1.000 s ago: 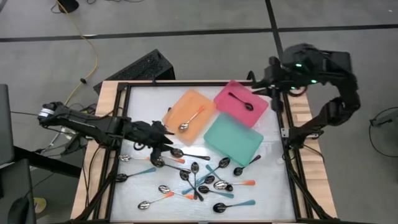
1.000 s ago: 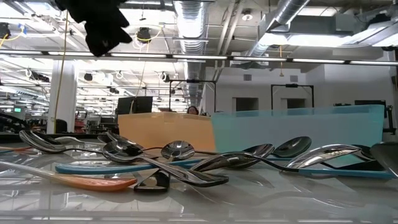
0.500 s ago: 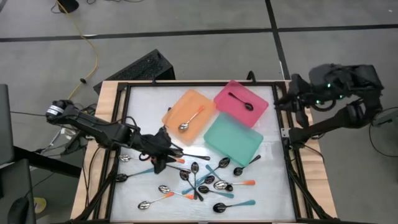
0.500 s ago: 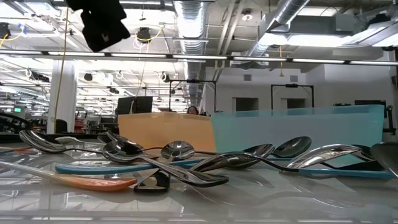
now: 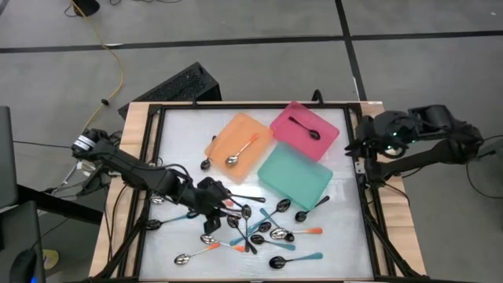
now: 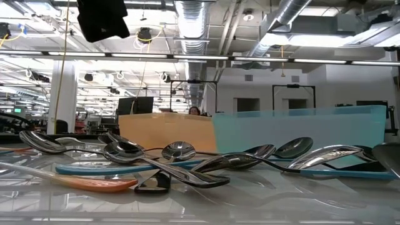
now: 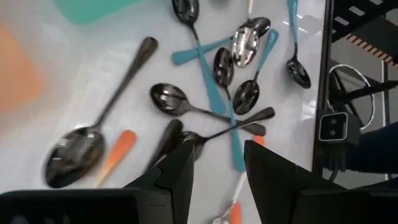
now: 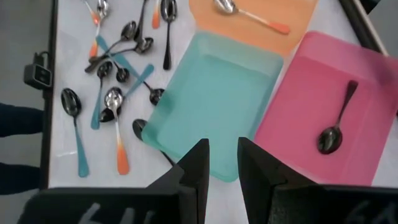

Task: Sort silverware by color (type)
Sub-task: Put the blue spoon into the blue bin

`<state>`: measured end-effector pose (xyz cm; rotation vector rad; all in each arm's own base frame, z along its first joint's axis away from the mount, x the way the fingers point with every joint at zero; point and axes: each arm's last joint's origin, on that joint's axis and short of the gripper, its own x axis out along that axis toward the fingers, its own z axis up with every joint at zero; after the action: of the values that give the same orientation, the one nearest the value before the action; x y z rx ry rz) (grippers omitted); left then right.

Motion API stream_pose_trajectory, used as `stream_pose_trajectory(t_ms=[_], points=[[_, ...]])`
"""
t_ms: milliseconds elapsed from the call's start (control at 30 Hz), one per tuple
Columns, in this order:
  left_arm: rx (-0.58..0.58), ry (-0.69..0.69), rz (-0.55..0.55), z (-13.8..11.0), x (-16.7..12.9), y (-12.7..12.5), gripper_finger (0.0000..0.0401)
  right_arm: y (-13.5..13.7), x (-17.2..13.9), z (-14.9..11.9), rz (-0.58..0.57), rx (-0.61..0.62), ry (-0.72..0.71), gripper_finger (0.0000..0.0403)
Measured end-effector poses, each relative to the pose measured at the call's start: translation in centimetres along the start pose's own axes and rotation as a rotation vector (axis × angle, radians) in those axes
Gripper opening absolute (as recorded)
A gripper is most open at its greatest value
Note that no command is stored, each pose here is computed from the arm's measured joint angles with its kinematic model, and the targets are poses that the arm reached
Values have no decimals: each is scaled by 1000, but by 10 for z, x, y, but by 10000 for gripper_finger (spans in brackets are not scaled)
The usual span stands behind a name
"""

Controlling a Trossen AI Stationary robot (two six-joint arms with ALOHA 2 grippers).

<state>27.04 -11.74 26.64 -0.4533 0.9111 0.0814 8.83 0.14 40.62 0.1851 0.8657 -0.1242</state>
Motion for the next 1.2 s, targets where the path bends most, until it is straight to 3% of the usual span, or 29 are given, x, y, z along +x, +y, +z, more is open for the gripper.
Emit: stream_pose_trajectory(t_ms=[300,600,733,933,1200], points=[[-152,65,43,-4,33,-15,125,-1,32,-13,-9,-38,42,93],[-205,131,82,-26,53,-32,125,-1,53,-15,-8,-90,46,93],[-214,187,128,-39,41,-34,125,0,59,-14,-5,-92,33,93],[-182,224,179,-68,-6,-40,125,0,60,-13,-2,-91,17,93],[-198,346,200,-112,-26,-17,125,2,60,-7,9,-87,-41,93]])
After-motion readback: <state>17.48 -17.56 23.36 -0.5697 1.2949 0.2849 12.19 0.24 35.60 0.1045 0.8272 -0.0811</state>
